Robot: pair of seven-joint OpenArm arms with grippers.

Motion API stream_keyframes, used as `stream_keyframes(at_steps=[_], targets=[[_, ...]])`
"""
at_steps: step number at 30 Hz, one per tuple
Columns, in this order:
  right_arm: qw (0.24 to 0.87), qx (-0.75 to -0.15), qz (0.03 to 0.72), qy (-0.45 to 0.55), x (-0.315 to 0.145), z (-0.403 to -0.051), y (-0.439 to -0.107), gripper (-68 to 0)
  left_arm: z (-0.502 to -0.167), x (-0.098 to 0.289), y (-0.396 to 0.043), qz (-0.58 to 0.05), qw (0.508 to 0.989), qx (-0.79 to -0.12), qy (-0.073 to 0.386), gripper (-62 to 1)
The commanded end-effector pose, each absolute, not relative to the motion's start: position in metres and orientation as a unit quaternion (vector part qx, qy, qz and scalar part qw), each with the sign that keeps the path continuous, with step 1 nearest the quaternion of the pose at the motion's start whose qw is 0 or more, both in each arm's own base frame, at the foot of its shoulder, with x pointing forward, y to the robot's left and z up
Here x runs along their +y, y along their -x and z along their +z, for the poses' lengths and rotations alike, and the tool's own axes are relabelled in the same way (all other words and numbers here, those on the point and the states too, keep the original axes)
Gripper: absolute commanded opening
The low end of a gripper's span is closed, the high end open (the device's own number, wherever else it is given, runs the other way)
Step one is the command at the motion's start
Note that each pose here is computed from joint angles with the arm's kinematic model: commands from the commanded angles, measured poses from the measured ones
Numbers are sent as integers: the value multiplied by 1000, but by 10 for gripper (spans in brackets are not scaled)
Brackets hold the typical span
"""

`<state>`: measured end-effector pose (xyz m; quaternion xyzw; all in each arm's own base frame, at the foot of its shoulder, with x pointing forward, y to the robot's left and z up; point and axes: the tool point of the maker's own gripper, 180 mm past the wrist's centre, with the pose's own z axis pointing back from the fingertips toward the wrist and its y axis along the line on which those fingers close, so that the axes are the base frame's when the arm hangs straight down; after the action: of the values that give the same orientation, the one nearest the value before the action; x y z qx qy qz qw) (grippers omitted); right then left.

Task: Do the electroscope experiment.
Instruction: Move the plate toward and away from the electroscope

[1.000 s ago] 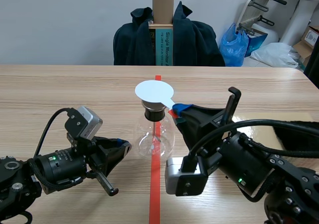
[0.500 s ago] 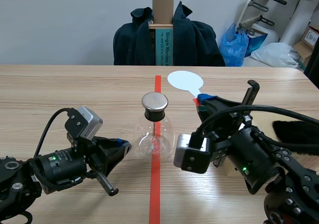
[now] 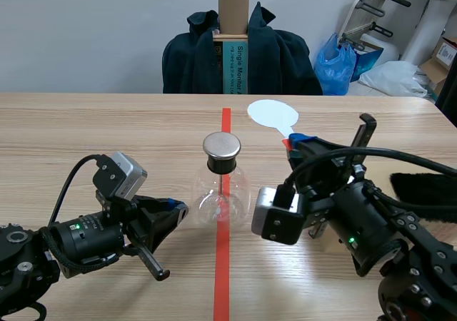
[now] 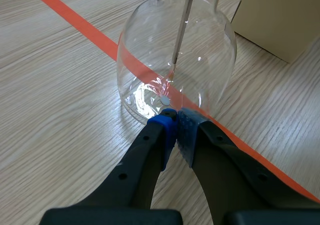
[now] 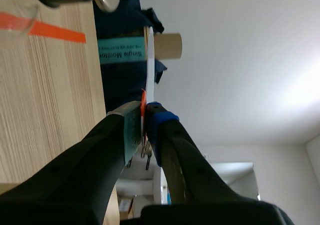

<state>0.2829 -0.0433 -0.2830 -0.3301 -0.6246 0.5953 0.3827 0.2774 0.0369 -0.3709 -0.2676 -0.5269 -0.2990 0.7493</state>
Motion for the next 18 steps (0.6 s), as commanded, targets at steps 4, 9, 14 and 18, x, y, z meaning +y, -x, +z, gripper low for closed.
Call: stream_keyframes(at_steps=[4,9,14,18], targets=[[346,-647,601,319,-34,-270,-281,-669,-360,33,-283,-294,739,-542,273,-578],[312,-663,616,287,-20,-269,-270,-669,-360,33,-283,-294,739,-542,273,-578],[289,-674,626,266,-10,-269,-262,-669,-360,33,-283,-293,738,-542,273,-578],[278,-678,630,256,-6,-268,-258,-669,-360,33,-283,-293,738,-542,273,-578]])
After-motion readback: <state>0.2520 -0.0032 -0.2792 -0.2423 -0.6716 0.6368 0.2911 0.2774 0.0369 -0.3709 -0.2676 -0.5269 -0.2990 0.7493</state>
